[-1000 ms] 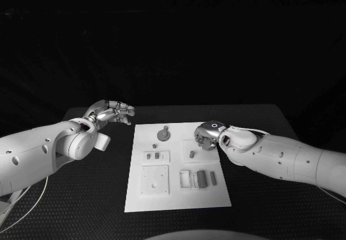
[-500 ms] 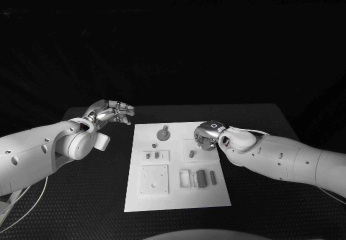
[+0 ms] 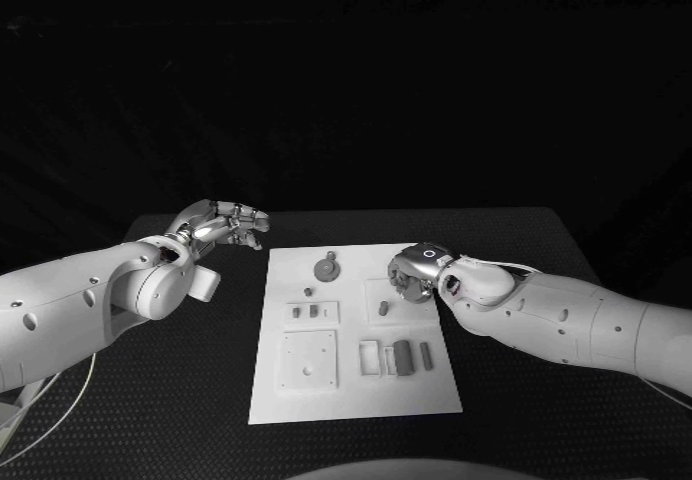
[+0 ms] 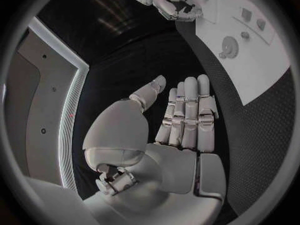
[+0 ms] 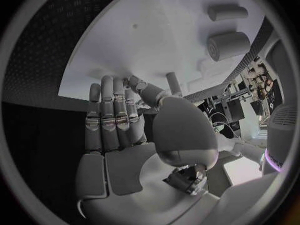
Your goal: Assemble the parts on the task board
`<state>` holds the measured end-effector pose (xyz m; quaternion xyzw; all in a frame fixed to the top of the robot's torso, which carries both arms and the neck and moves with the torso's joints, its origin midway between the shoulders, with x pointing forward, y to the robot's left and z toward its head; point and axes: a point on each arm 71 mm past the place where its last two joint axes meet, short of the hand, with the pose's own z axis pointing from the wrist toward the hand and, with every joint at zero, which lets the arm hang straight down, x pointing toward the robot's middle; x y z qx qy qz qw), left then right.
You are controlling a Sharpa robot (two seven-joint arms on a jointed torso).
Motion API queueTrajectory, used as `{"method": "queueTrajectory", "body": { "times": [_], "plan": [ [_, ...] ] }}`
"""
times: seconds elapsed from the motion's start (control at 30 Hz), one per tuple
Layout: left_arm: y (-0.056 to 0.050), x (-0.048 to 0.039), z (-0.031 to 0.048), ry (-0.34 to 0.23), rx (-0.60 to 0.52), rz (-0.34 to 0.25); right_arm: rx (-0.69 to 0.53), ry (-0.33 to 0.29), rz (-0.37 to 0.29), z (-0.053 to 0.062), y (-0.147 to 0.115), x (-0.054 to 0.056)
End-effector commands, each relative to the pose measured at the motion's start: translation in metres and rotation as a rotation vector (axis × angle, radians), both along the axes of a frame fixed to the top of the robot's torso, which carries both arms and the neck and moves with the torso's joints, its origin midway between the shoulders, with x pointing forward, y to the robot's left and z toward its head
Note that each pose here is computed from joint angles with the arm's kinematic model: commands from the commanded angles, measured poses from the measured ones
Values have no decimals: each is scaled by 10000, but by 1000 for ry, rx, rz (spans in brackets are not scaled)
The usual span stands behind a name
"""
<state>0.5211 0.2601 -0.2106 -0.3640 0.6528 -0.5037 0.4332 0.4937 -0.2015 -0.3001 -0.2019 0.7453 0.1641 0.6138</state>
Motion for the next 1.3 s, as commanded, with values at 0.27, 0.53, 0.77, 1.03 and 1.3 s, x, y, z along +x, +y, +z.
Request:
{"method": "queueTrajectory", "body": {
  "times": [0.27, 0.53, 0.77, 1.03, 1.3],
  "plan": [
    [-9, 0, 5, -4, -11, -4, -26, 17, -11, -45, -39, -31],
    [-9, 2, 4, -4, -10, -4, -20, 9, -11, -21, -31, -12],
    [-9, 4, 3, -4, -10, -4, -21, 8, -12, -20, -32, -3],
    [-1, 9, 2, -4, -9, -1, -10, -1, -10, 39, -9, 14],
    [-8, 11, 0, -3, -9, -3, 3, -30, -12, 191, -1, 78]
  ]
}}
